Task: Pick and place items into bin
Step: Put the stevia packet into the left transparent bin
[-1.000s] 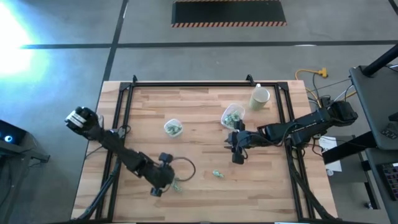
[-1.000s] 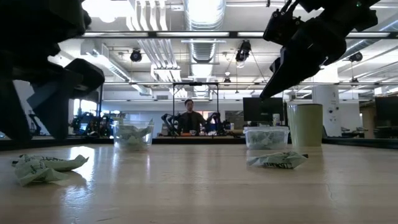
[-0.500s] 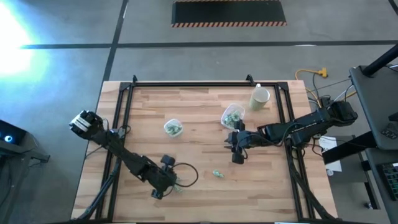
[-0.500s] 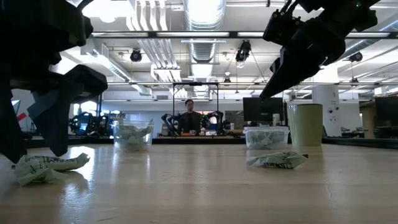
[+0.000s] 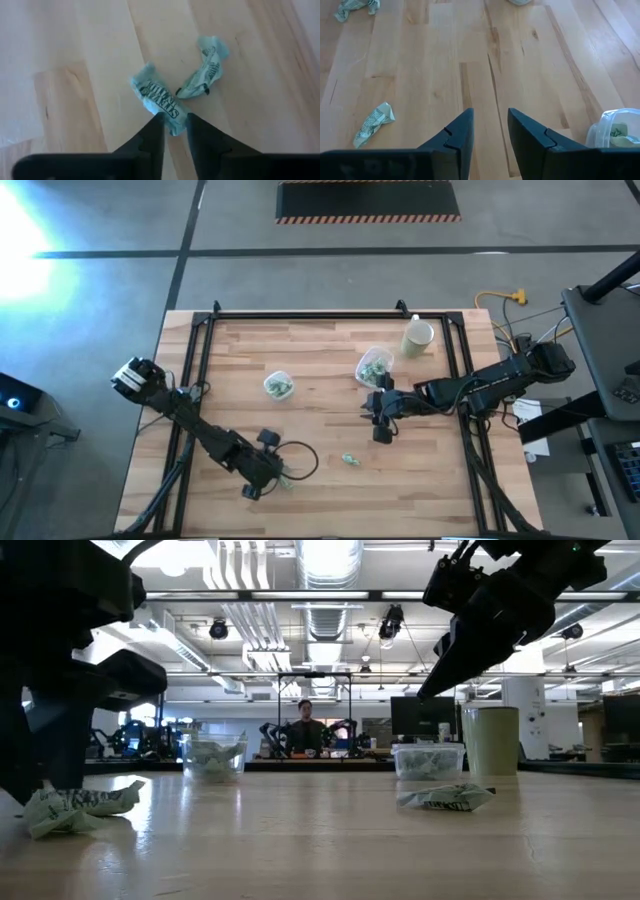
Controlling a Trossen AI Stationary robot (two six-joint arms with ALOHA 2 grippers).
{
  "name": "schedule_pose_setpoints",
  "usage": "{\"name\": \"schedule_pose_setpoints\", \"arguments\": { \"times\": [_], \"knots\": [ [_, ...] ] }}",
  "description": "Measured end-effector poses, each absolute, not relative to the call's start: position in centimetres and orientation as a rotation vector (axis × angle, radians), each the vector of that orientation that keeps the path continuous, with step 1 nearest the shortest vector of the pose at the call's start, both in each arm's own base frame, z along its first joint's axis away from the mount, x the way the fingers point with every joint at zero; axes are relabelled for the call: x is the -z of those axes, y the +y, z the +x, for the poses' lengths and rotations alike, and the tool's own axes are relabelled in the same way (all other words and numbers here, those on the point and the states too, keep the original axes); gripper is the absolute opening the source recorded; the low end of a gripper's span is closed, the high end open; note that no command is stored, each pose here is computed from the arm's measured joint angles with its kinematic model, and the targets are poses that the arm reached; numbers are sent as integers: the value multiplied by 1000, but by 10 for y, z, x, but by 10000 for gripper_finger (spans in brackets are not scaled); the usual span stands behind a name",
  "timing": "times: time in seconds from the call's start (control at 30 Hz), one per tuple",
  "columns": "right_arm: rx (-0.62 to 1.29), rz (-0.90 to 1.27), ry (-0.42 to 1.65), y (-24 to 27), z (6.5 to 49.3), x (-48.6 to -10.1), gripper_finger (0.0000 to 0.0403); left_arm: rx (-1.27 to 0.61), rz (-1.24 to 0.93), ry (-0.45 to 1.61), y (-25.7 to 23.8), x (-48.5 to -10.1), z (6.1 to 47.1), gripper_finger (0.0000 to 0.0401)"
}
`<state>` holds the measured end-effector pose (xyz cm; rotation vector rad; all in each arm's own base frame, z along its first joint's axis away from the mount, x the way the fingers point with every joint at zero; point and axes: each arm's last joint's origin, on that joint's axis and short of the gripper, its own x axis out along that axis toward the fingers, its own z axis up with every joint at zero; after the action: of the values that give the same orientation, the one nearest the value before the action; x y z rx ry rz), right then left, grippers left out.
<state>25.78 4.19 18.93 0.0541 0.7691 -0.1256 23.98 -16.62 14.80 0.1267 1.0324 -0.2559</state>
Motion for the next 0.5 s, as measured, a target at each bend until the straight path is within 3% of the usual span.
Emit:
{"name": "schedule_pose_setpoints", "arguments": {
  "times": [0.23,0.5],
  "knots": [
    [126,54,769,42,258,-189,104,266,127,1041,-166,-147,239,7],
    [126,54,769,42,258,-189,104,157,212,1065,-162,-155,239,1]
  ]
}}
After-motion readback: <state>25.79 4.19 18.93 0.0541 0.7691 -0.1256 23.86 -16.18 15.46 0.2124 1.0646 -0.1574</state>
